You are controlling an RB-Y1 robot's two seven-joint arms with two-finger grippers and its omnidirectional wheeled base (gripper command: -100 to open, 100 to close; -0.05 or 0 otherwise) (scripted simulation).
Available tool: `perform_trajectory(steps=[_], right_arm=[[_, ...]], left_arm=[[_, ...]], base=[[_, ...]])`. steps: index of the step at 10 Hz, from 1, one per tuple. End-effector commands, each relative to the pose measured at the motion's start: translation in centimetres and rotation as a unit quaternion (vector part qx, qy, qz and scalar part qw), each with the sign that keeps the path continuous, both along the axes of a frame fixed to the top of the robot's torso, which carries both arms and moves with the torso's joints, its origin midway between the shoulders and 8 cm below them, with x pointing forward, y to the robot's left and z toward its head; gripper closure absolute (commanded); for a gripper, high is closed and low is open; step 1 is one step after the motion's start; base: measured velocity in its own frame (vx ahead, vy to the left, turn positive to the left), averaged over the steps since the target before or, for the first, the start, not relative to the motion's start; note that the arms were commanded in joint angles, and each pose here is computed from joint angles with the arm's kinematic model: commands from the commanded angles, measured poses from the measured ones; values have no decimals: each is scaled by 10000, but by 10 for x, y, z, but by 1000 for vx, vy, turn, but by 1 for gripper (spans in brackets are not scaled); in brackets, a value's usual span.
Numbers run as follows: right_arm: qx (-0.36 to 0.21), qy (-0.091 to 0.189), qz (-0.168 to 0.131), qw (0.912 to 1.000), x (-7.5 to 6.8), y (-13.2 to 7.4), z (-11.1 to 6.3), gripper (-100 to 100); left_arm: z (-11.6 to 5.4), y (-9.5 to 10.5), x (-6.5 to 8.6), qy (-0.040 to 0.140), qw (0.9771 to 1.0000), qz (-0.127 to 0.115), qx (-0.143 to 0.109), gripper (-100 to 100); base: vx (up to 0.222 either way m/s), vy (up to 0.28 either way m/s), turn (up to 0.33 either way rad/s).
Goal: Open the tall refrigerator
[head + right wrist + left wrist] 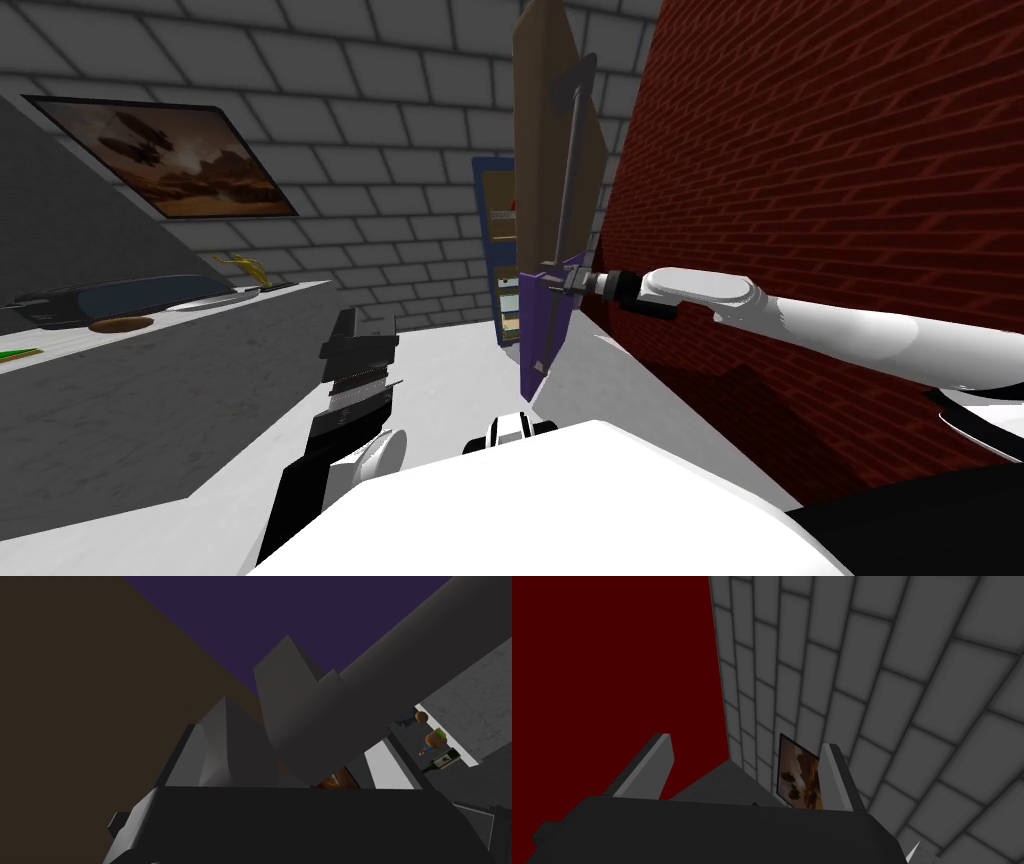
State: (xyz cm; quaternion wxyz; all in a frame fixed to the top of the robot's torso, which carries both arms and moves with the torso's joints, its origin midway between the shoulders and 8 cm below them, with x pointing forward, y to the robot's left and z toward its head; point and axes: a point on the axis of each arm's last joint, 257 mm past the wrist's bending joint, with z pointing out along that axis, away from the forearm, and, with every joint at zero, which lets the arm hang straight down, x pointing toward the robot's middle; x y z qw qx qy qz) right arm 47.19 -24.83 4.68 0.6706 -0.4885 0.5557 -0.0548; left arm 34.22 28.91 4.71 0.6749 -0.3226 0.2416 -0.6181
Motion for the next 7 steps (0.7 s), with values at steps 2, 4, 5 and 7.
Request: perform_trajectory(steps=[2, 4, 5, 7], right_arm=[[-18, -126, 308, 9994, -15, 26, 9, 100], [0, 13, 505, 9987, -26, 40, 0, 100], [4, 8, 658, 9978, -34, 51, 1, 100], [7, 2, 811, 9967, -42, 62, 1, 100]], left_arm=[[0, 0, 0, 0, 10000, 0, 0, 0], [0, 0, 0, 0, 10000, 0, -1, 0], [0, 0, 0, 0, 10000, 0, 0, 0], [0, 0, 0, 0, 10000, 0, -1, 0]], base=[[-59, -253, 24], [-25, -142, 16], [-34, -282, 97], [-19, -231, 60]])
